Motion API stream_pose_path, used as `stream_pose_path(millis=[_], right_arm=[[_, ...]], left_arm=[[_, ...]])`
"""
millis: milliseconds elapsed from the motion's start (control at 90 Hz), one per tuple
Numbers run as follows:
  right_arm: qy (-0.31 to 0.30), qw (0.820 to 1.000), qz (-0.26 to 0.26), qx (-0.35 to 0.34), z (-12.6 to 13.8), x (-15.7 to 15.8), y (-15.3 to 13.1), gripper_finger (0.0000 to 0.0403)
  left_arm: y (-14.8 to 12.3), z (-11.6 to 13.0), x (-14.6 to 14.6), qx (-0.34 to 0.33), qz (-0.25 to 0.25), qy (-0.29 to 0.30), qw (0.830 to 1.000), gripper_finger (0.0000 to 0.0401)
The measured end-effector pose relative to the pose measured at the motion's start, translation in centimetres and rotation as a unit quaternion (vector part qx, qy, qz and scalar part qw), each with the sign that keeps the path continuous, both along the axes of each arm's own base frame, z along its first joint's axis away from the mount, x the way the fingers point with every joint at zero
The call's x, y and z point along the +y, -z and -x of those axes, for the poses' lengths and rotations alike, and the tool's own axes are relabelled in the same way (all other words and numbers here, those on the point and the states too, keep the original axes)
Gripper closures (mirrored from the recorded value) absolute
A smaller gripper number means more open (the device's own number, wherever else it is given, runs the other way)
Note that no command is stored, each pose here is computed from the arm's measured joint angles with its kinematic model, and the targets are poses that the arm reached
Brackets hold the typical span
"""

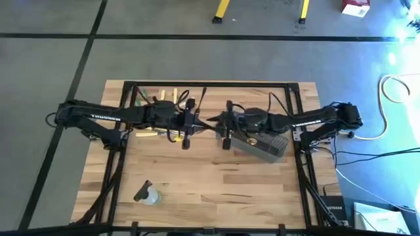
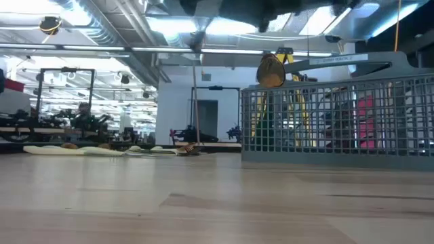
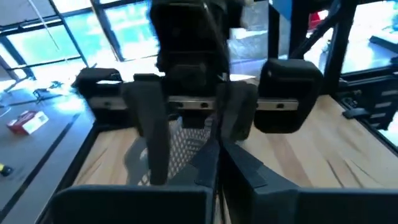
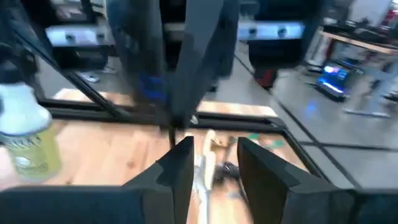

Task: Sort silverware
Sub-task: Put the black fork into the cutlery rack

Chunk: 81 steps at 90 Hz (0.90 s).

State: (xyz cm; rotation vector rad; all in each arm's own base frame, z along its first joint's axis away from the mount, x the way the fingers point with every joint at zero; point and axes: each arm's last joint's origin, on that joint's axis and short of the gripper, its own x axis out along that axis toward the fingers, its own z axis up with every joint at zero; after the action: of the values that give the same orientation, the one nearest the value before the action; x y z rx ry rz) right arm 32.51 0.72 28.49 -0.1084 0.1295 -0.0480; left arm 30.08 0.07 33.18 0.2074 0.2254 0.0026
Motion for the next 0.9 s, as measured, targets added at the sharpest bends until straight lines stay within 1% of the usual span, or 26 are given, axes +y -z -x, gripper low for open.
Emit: stream_pose_path(millis=[78, 133, 189, 267, 322, 378, 478, 600, 656, 756, 900], right_arm=[[-0.001, 1.000, -0.006, -0.002, -0.3, 0.0, -0.3, 0.0298], [-0.001, 1.000, -0.007, 0.005, -0.3, 0.1, -0.2, 0.0311], [0.000, 1.000, -0.008, 0.007, -0.3, 0.1, -0.2, 0.0334], [-0.004, 1.000, -0.009, 0.006, -0.3, 0.1, -0.2, 0.0379], [-0.011, 1.000, -0.013, 0.005, -0.3, 0.1, -0.2, 0.0394], [-0.011, 1.000, -0.025, 0.005, -0.3, 0.2, -0.2, 0.0389], [-0.013, 1.000, -0.028, 0.005, -0.3, 0.2, -0.2, 0.0378], [-0.020, 0.999, -0.031, 0.004, -0.3, 0.2, -0.2, 0.0396], [-0.018, 0.999, -0.040, 0.002, -0.3, 0.2, -0.3, 0.0400], [-0.010, 0.999, -0.053, -0.001, -0.3, 0.1, -0.3, 0.0392], [0.014, 0.996, -0.084, -0.004, -0.3, 0.0, -0.3, 0.0389]], left_arm=[[0.0, 0.0, 0.0, 0.000, -0.001, 0.002, 1.000, 0.0401], [0.0, 0.0, 0.0, 0.001, -0.005, 0.002, 1.000, 0.0401], [0.0, 0.0, 0.0, 0.002, -0.006, 0.000, 1.000, 0.0401], [0.0, 0.0, 0.1, 0.002, -0.008, -0.002, 1.000, 0.0401], [0.0, 0.0, 0.1, 0.002, -0.010, -0.002, 1.000, 0.0401], [0.0, 0.0, 0.1, 0.003, -0.010, -0.002, 1.000, 0.0401], [0.0, 0.0, 0.1, 0.003, -0.011, -0.003, 1.000, 0.0401], [0.0, 0.0, 0.1, 0.003, -0.011, -0.005, 1.000, 0.0401], [0.0, 0.0, 0.1, 0.002, -0.013, -0.014, 1.000, 0.0401], [0.0, 0.0, 0.2, -0.001, -0.016, -0.034, 0.999, 0.0401], [0.8, -1.1, 0.3, -0.001, -0.018, -0.052, 0.998, 0.0401]])
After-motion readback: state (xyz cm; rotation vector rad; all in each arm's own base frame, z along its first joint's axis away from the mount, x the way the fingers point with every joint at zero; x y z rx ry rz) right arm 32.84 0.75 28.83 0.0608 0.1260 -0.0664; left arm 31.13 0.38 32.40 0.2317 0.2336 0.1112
